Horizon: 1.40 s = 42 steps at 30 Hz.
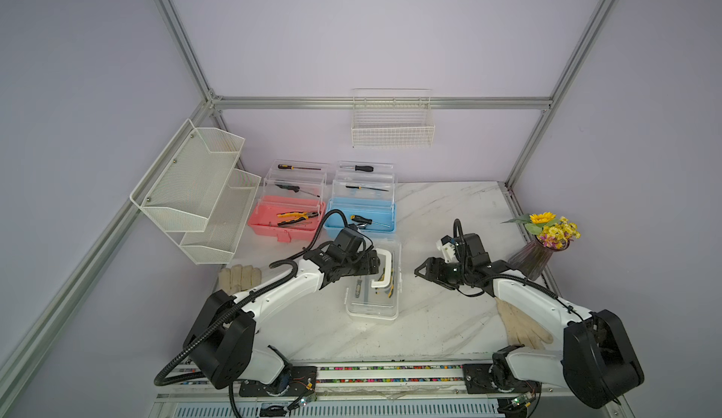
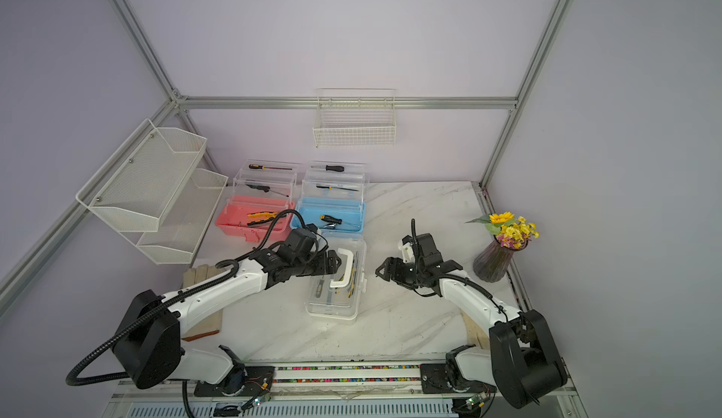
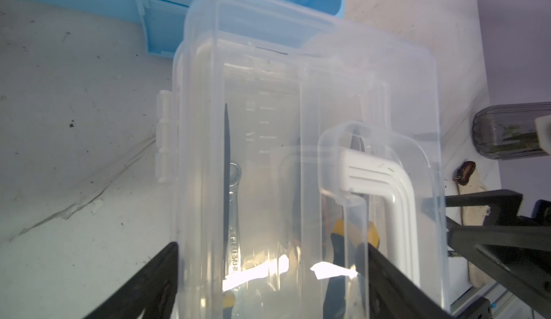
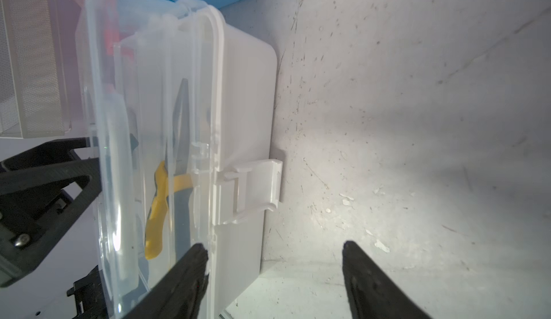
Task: Close toolboxes
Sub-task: Fasten the toolbox latch on the toolbox.
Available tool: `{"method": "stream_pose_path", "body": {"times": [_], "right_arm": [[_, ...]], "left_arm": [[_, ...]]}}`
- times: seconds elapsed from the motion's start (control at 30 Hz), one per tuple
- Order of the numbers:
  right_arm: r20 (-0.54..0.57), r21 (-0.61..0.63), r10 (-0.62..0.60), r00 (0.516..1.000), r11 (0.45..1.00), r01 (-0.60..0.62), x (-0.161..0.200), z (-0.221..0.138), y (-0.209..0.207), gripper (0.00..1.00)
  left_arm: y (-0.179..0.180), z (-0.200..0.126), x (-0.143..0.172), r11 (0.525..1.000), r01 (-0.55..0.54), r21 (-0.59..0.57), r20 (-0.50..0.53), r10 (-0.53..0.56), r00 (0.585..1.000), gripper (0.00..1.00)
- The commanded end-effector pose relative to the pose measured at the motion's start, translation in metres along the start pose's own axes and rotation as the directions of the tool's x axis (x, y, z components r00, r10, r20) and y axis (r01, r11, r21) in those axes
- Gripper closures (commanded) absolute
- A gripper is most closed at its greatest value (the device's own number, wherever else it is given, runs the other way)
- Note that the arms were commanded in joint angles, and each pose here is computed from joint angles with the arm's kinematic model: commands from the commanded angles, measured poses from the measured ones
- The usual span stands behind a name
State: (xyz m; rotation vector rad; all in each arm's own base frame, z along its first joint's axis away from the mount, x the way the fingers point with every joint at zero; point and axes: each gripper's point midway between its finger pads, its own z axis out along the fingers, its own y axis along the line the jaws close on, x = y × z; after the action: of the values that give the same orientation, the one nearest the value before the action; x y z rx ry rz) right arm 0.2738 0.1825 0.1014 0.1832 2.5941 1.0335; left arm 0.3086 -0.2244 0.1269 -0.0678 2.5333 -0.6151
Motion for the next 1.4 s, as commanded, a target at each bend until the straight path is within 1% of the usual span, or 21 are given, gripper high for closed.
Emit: {"method": "stream_pose_path", "body": {"times": [0.0,0.1,0.2,0.27,0.4,0.47,0.57,0.63,0.73,0.93,0.97,1.07,1.2,1.37], "right_arm": [[0.074,-0.124,-0.008,0.997,0.992,0.017,-0.012,-0.006,0.023,0.24],[0.077,-0.19,0.007,0.997,0.982,0.008,-0.009,-0.002,0.03,0.24],[0.064,-0.23,0.009,0.998,0.973,0.006,-0.005,0.007,0.034,0.24],[0.056,-0.225,0.004,0.998,0.974,0.008,-0.003,0.013,0.033,0.24],[0.065,-0.198,-0.013,0.998,0.98,0.025,-0.007,0.015,0.032,0.24],[0.071,-0.171,-0.02,0.997,0.985,0.032,-0.009,0.014,0.029,0.24],[0.062,-0.171,-0.019,0.998,0.985,0.029,-0.008,0.014,0.029,0.24],[0.05,-0.189,-0.012,0.999,0.982,0.021,-0.005,0.016,0.03,0.24],[0.039,-0.216,-0.004,0.999,0.976,0.013,-0.002,0.019,0.032,0.24],[0.036,-0.312,-0.019,0.999,0.95,0.029,-0.001,0.025,0.057,0.24],[0.021,-0.314,-0.014,1.0,0.949,0.02,0.002,0.033,0.057,0.24],[0.009,-0.339,-0.019,1.0,0.941,0.021,0.007,0.046,0.066,0.24],[0.036,-0.381,-0.019,0.999,0.924,0.031,0.005,0.056,0.077,0.24],[0.071,-0.43,-0.02,0.997,0.902,0.049,-0.001,0.06,0.086,0.24]], "left_arm": [[0.035,0.008,0.027,0.995,0.097,-0.036,-0.071,-0.1,0.992,0.12],[0.042,0.009,0.029,0.989,0.148,0.005,-0.067,-0.147,0.987,0.13],[0.051,0.008,0.03,0.986,0.165,-0.008,-0.061,-0.165,0.984,0.14],[0.06,0.006,0.031,0.987,0.155,-0.049,-0.06,-0.158,0.986,0.14],[0.071,0.002,0.032,0.985,0.101,-0.143,-0.094,-0.115,0.989,0.12],[0.073,0.001,0.029,0.982,0.09,-0.166,-0.093,-0.107,0.99,0.12],[0.078,0.002,0.029,0.978,0.101,-0.182,-0.088,-0.118,0.989,0.12],[0.083,0.004,0.033,0.978,0.124,-0.17,-0.091,-0.141,0.986,0.12],[0.089,0.01,0.038,0.977,0.174,-0.12,-0.09,-0.186,0.979,0.13],[0.096,0.019,0.047,0.966,0.258,-0.025,-0.102,-0.259,0.961,0.15],[0.098,0.02,0.049,0.963,0.268,-0.015,-0.104,-0.268,0.958,0.15],[0.101,0.021,0.051,0.958,0.286,-0.001,-0.106,-0.284,0.953,0.16],[0.103,0.021,0.051,0.956,0.295,0.005,-0.106,-0.292,0.95,0.16],[0.101,0.021,0.049,0.957,0.291,0.011,-0.106,-0.288,0.952,0.17]]}}
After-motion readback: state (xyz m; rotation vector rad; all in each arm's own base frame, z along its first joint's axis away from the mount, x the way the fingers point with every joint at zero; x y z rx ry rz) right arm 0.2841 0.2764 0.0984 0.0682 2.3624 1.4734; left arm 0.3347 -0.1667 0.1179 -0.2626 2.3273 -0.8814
